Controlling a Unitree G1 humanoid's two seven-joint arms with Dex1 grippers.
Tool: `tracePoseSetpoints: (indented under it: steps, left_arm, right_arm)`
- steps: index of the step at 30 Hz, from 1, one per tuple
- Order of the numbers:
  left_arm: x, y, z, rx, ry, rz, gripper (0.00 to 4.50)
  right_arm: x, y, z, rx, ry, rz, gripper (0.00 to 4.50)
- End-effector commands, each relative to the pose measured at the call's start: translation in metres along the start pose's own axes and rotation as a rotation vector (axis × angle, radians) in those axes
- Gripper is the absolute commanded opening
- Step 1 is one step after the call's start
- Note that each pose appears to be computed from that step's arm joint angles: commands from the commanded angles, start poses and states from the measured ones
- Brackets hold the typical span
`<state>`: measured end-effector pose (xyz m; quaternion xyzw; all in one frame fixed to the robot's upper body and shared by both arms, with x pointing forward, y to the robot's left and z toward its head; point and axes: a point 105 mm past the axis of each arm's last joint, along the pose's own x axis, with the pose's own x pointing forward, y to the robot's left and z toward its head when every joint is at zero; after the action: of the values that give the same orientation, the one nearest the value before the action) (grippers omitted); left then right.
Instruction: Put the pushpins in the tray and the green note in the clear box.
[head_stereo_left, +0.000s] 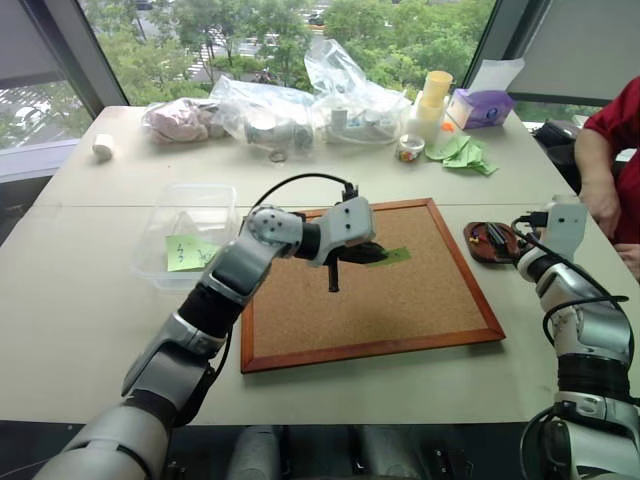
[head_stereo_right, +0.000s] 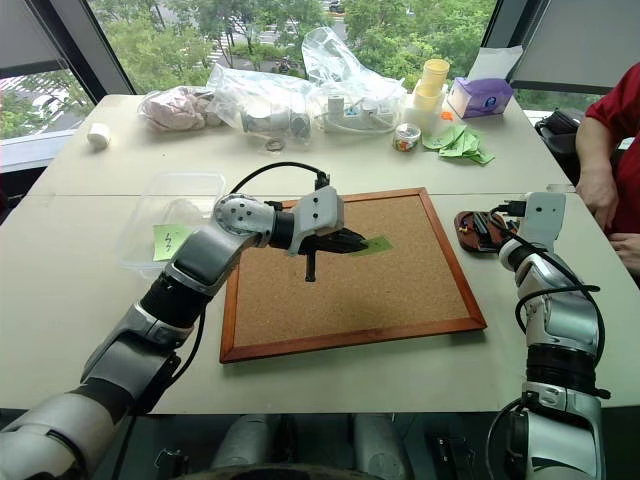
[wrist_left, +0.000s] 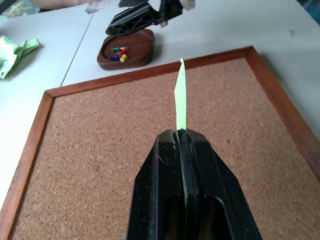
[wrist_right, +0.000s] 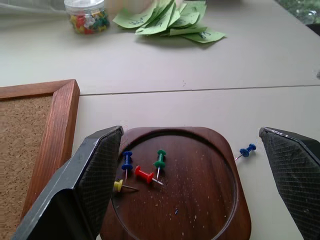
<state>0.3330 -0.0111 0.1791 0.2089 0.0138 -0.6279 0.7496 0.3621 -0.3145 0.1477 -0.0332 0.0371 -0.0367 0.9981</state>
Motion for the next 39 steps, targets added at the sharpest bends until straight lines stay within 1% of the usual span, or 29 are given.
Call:
tracePoseSetpoints:
  steps: [1, 3, 5, 6, 8, 10, 11, 12, 13, 14, 16, 18, 20, 24, 29, 32, 33, 34, 35, 39]
  left_arm:
    - [-0.026, 0.025, 0.026, -0.064, -0.07, 0.153, 0.0]
    - [-0.05, 0.041, 0.023, -0.141, -0.037, 0.278, 0.0]
    - [-0.073, 0.053, 0.019, -0.189, 0.005, 0.406, 0.0]
    - [-0.087, 0.059, 0.014, -0.203, 0.048, 0.491, 0.0]
    - [-0.11, 0.066, 0.007, -0.23, 0.11, 0.627, 0.0]
    - [-0.135, 0.073, 0.0, -0.239, 0.177, 0.792, 0.0]
    - [-0.148, 0.078, -0.002, -0.217, 0.213, 0.903, 0.0]
    - [-0.166, 0.081, -0.009, -0.24, 0.252, 1.066, 0.0]
    - [-0.178, 0.082, -0.014, -0.263, 0.279, 1.178, 0.0]
    - [-0.185, 0.077, -0.02, -0.309, 0.289, 1.238, 0.0]
    - [-0.191, 0.068, -0.028, -0.38, 0.301, 1.302, 0.0]
    - [-0.208, 0.057, -0.042, -0.441, 0.356, 1.421, 0.0]
    - [-0.221, 0.05, -0.053, -0.474, 0.401, 1.495, 0.0]
    - [-0.227, 0.046, -0.066, -0.537, 0.413, 1.506, 0.0]
    - [-0.229, 0.045, -0.075, -0.595, 0.402, 1.517, 0.0]
    - [-0.228, 0.045, -0.079, -0.605, 0.403, 1.51, 1.02]
    - [-0.229, 0.045, -0.079, -0.599, 0.404, 1.511, 1.54]
    - [-0.23, 0.046, -0.079, -0.597, 0.405, 1.515, 1.93]
    - [-0.231, 0.047, -0.079, -0.592, 0.408, 1.521, 2.51]
    - [-0.236, 0.048, -0.077, -0.581, 0.407, 1.542, 4.34]
  right_arm:
    - [-0.01, 0.024, 0.051, -0.102, -0.15, 0.143, 4.45]
    - [-0.021, 0.06, 0.069, -0.109, -0.19, 0.348, 4.45]
    - [-0.034, 0.092, 0.08, -0.098, -0.197, 0.534, 4.45]
    - [-0.042, 0.109, 0.082, -0.1, -0.186, 0.636, 4.45]
    - [-0.056, 0.134, 0.082, -0.113, -0.16, 0.784, 4.45]
    - [-0.065, 0.153, 0.082, -0.121, -0.134, 0.897, 4.45]
    - [-0.069, 0.162, 0.083, -0.123, -0.128, 0.948, 4.45]
    - [-0.074, 0.171, 0.084, -0.135, -0.125, 1.0, 4.45]
    - [-0.076, 0.176, 0.085, -0.145, -0.123, 1.033, 4.45]
    - [-0.078, 0.18, 0.085, -0.152, -0.12, 1.059, 4.45]
    - [-0.081, 0.185, 0.085, -0.16, -0.113, 1.094, 4.45]
    - [-0.085, 0.192, 0.085, -0.162, -0.098, 1.154, 4.45]
    - [-0.094, 0.197, 0.081, -0.174, -0.063, 1.236, 4.45]
    - [-0.101, 0.199, 0.07, -0.214, 0.001, 1.303, 4.45]
    - [-0.099, 0.198, 0.069, -0.22, 0.0, 1.296, 4.45]
    - [-0.098, 0.197, 0.07, -0.216, -0.005, 1.277, 4.5]
    - [-0.097, 0.196, 0.069, -0.216, -0.004, 1.27, 4.5]
    - [-0.097, 0.195, 0.069, -0.216, -0.003, 1.265, 4.5]
    - [-0.097, 0.195, 0.069, -0.214, -0.003, 1.259, 4.5]
    - [-0.096, 0.193, 0.069, -0.21, -0.003, 1.244, 4.5]
